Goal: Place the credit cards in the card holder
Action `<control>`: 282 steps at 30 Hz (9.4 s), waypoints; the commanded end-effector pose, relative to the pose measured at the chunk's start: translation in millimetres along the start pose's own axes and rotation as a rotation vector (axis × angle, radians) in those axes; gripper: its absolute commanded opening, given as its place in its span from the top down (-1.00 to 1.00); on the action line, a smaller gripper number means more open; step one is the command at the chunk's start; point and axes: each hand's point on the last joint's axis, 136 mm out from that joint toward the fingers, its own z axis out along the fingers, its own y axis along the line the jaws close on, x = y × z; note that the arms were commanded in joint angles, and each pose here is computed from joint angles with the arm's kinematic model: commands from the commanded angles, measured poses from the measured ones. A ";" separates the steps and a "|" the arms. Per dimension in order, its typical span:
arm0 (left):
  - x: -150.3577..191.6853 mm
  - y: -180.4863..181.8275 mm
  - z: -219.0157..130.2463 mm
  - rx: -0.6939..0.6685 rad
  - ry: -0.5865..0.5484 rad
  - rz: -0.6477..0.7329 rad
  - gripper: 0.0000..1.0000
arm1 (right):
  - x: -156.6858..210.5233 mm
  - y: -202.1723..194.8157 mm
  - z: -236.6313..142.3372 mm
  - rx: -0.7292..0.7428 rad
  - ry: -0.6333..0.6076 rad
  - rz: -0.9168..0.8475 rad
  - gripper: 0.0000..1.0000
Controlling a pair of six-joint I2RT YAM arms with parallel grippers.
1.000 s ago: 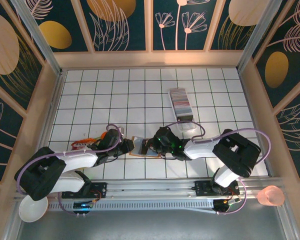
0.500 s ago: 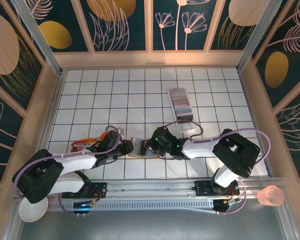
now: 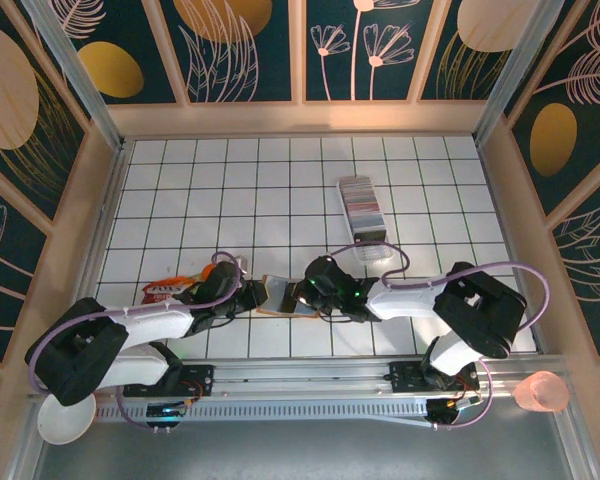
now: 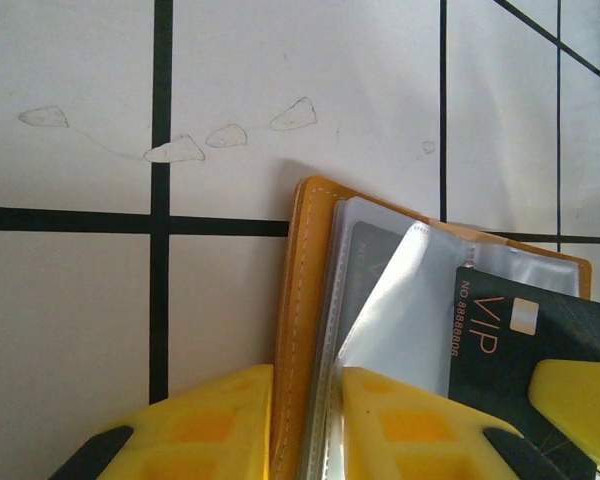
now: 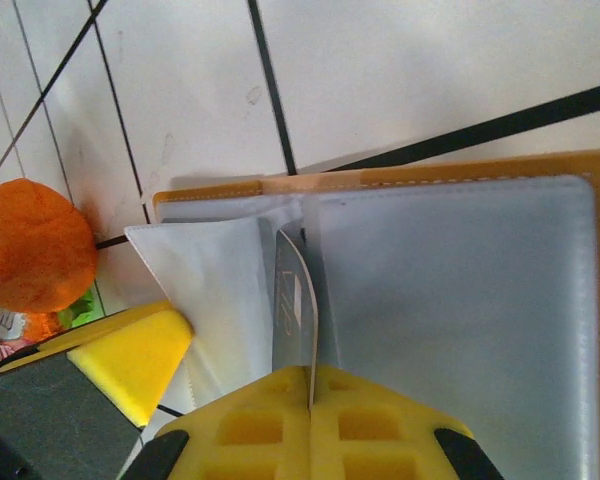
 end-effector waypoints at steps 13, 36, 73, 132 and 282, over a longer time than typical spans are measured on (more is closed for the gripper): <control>28.6 39.0 2.4 -0.143 0.089 0.000 0.45 | 21.6 -34.1 20.0 0.013 0.029 0.023 1.00; 36.8 38.0 -1.3 -0.101 0.104 -0.018 0.45 | 17.2 -30.3 19.9 0.261 0.003 -0.167 0.66; 73.7 43.1 -19.4 -0.140 0.275 0.061 0.03 | -21.5 -97.0 -100.6 0.290 -0.167 -0.116 0.18; 58.3 -193.4 -3.2 0.413 0.277 0.181 0.21 | -39.9 -126.9 -94.2 0.236 -0.280 -0.033 0.10; 65.9 -86.9 22.7 0.023 0.170 0.071 1.00 | -36.2 -66.2 -91.2 0.082 -0.277 -0.141 1.00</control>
